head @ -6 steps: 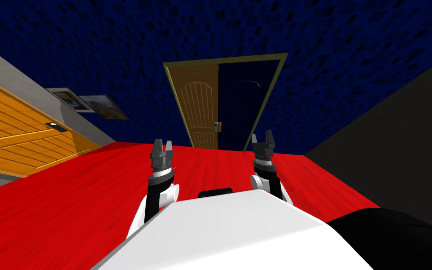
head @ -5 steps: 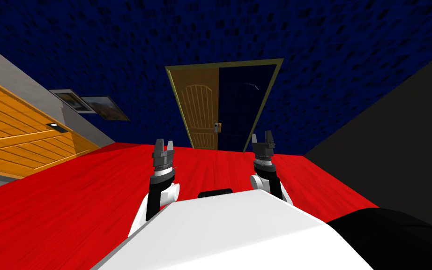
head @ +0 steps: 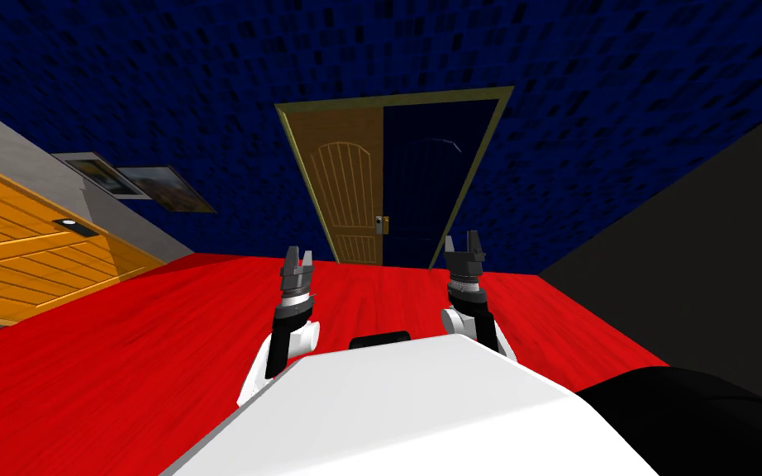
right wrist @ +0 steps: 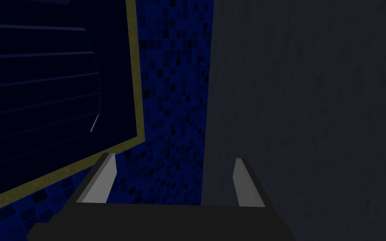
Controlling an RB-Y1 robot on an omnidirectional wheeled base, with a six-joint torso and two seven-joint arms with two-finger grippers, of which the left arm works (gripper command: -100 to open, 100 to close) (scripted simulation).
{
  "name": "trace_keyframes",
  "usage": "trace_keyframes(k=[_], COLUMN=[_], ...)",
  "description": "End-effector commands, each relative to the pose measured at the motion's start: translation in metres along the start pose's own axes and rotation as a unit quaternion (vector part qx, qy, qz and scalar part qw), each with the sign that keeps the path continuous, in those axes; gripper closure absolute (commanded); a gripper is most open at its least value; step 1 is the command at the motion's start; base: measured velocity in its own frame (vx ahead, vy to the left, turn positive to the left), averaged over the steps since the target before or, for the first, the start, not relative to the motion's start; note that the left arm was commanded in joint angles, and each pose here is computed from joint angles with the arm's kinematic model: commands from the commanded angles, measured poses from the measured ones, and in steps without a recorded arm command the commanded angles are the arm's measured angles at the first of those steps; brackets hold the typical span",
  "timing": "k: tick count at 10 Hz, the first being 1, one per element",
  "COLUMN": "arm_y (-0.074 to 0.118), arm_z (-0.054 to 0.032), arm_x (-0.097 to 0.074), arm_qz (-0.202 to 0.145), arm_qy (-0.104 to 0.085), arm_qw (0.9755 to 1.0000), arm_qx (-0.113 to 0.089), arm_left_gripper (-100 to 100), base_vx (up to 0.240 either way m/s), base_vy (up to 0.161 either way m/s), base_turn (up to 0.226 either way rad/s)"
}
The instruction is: Pull the door open
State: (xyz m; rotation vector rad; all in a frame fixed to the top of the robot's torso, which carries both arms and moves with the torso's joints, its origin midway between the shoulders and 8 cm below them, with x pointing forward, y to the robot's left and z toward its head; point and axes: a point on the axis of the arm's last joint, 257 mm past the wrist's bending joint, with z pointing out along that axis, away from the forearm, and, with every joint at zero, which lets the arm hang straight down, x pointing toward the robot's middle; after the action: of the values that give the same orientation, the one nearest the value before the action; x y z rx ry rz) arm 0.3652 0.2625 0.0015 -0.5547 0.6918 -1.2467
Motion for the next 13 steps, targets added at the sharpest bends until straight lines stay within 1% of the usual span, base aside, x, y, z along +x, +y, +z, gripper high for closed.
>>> trace_keyframes(k=[1,3,4,8,13], arm_y=[0.014,0.026,0.039,0.067,0.105], arm_z=[0.0012,0.0010,0.0006,-0.0006,-0.0031], arm_x=[0.003,0.007,0.010,0.018,0.029], arm_qz=[-0.005,-0.010,-0.015,-0.026,-0.039], arm_qy=[0.004,0.009,0.013,0.021,0.030], arm_qw=[0.9999,0.9997,0.9993,0.9978,0.9944], arm_qx=[-0.011,-0.022,-0.033,-0.058,-0.093], arm_left_gripper=[-100,-100,-100,-100,-100], base_vx=[0.132,0.084,0.107,0.112,0.096], base_vy=[-0.030,-0.015,-0.025,-0.036,-0.029], base_turn=[-0.015,-0.018,-0.036,-0.019,-0.022])
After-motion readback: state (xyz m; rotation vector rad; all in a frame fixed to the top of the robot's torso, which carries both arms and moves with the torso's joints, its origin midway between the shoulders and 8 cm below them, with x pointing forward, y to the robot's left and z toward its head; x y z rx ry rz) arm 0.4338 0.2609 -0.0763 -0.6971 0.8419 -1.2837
